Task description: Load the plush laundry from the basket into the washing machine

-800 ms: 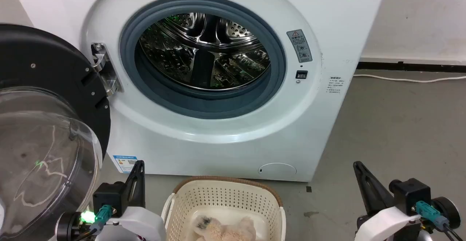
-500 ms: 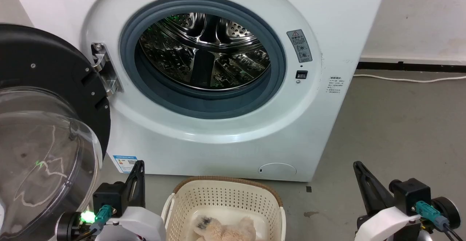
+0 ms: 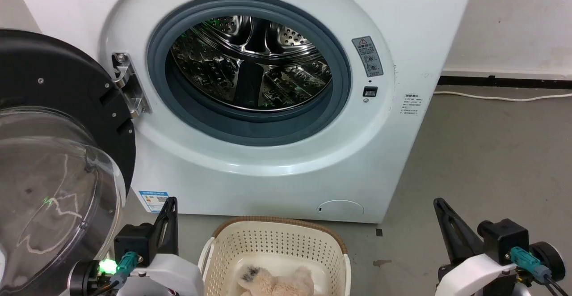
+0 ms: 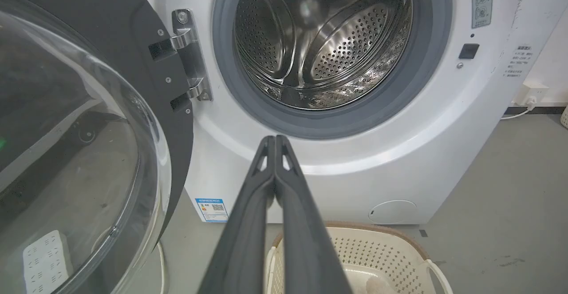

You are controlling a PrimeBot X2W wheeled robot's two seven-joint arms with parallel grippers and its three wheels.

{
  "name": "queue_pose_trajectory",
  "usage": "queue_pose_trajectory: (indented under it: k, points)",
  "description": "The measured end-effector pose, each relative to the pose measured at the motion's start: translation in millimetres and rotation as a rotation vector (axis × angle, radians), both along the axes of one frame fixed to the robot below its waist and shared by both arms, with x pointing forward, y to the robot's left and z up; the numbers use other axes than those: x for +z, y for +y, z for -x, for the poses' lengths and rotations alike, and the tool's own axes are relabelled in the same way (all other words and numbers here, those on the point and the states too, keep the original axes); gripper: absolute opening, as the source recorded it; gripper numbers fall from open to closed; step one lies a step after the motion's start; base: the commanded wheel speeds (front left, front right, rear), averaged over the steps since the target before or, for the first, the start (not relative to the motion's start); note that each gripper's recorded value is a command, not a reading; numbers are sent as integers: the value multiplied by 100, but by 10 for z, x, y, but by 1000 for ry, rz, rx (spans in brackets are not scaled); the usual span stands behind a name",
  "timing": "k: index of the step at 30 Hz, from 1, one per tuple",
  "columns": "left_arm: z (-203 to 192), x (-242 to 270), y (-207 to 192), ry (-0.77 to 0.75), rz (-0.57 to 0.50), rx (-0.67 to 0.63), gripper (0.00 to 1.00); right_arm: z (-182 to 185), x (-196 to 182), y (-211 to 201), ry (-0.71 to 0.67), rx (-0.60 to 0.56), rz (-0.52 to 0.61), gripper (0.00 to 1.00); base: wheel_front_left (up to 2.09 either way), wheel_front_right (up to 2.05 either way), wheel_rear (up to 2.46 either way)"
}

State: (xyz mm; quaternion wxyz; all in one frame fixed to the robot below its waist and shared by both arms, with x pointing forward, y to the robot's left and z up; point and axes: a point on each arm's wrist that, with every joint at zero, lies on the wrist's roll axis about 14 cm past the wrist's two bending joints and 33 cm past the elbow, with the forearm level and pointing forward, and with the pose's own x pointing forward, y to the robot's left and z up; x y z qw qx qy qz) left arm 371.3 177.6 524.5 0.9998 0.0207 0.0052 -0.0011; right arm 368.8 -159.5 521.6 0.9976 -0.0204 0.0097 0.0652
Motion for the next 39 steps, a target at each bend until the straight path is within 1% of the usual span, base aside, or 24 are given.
queue_pose_trajectory:
  k: [23, 24, 39]
  points:
    - [0, 0, 0, 0, 0, 0, 0, 0, 0, 1, 0, 0, 0, 0, 0, 0, 0]
    - [0, 0, 0, 0, 0, 0, 100, 0, 0, 0, 0, 0, 0, 100, 0, 0, 0]
    - [-12, -29, -47, 1, 1, -15, 100, -14, -18, -16, -1, -5, -17, 100, 0, 0, 0]
